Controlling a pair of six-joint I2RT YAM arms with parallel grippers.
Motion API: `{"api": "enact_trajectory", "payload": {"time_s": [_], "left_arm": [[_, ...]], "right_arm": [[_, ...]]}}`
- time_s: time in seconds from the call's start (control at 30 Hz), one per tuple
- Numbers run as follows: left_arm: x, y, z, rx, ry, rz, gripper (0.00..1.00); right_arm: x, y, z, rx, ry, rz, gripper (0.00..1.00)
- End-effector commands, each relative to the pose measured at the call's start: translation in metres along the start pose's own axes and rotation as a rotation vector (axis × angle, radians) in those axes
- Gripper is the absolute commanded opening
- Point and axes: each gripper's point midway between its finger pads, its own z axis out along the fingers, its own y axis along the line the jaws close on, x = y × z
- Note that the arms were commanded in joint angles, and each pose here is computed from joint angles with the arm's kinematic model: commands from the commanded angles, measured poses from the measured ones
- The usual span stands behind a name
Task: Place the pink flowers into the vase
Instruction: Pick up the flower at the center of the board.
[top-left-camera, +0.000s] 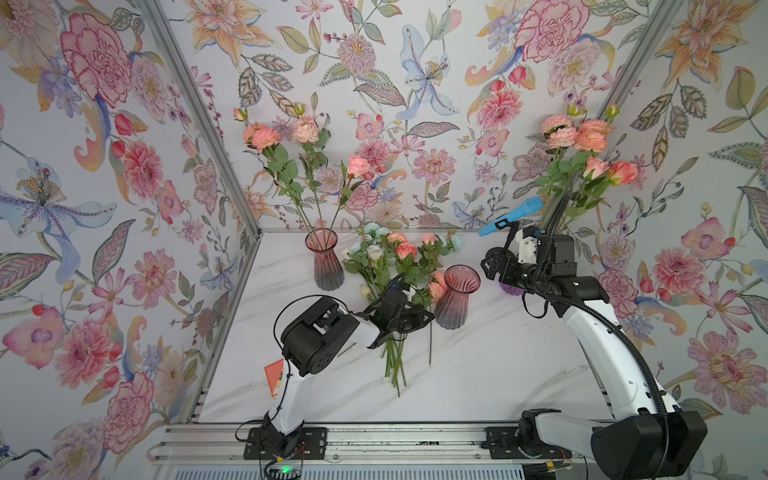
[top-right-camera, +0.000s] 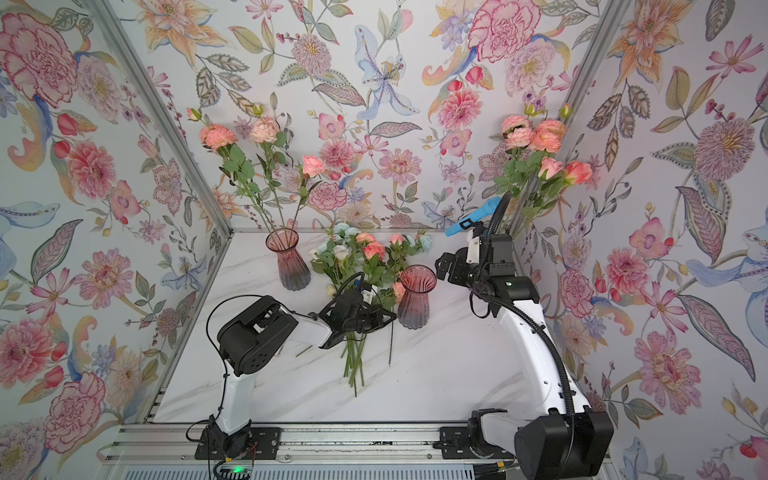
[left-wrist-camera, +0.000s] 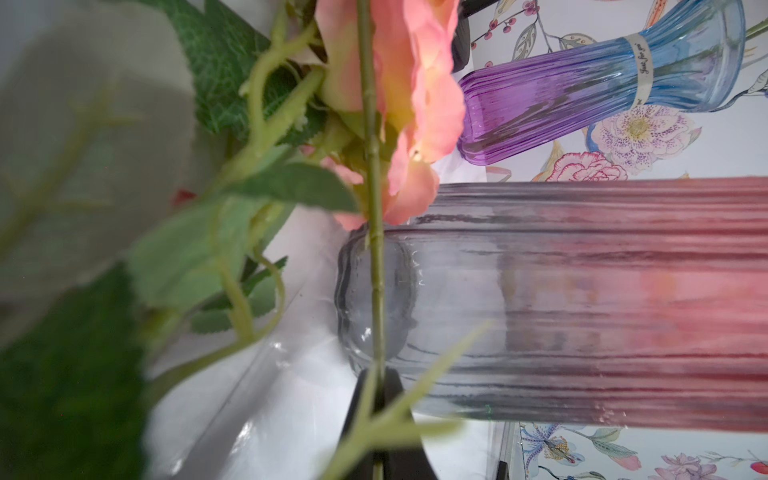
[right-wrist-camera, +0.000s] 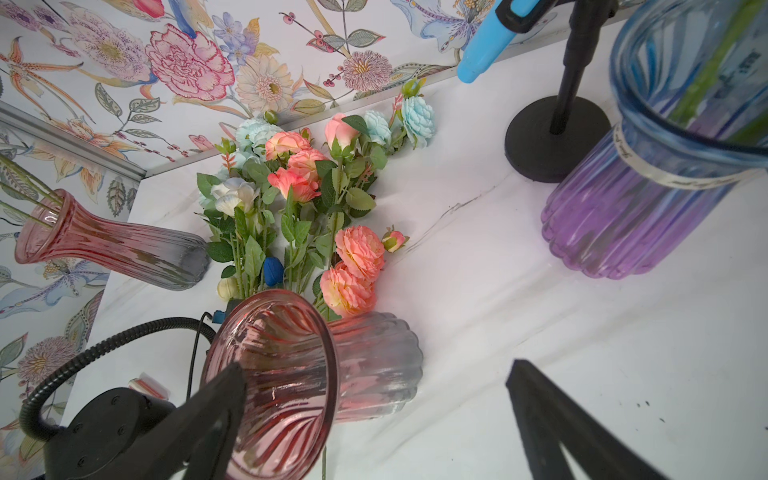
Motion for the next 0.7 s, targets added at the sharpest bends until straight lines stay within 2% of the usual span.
{"api": "enact_trajectory", "payload": {"time_s": [0.0, 0.27, 0.67], "left_arm": [[-0.003, -0.008, 0.004, 0.013, -0.011, 0.042, 0.00], [-0.014, -0.005, -0.004, -0.059, -0.021, 0.127, 0.00], [-0.068, -0.036, -0.039, -0.122, -0.156, 0.356, 0.00]], "right_arm": [[0.002, -0.001, 0.001, -0.006, 0.002, 0.008, 0.99], [0.004, 0.000, -0.002, -0.015, -0.001, 0.011, 0.99], [-0.016, 0.021, -0.006, -0.074, -0.031, 0.007, 0.99]]}}
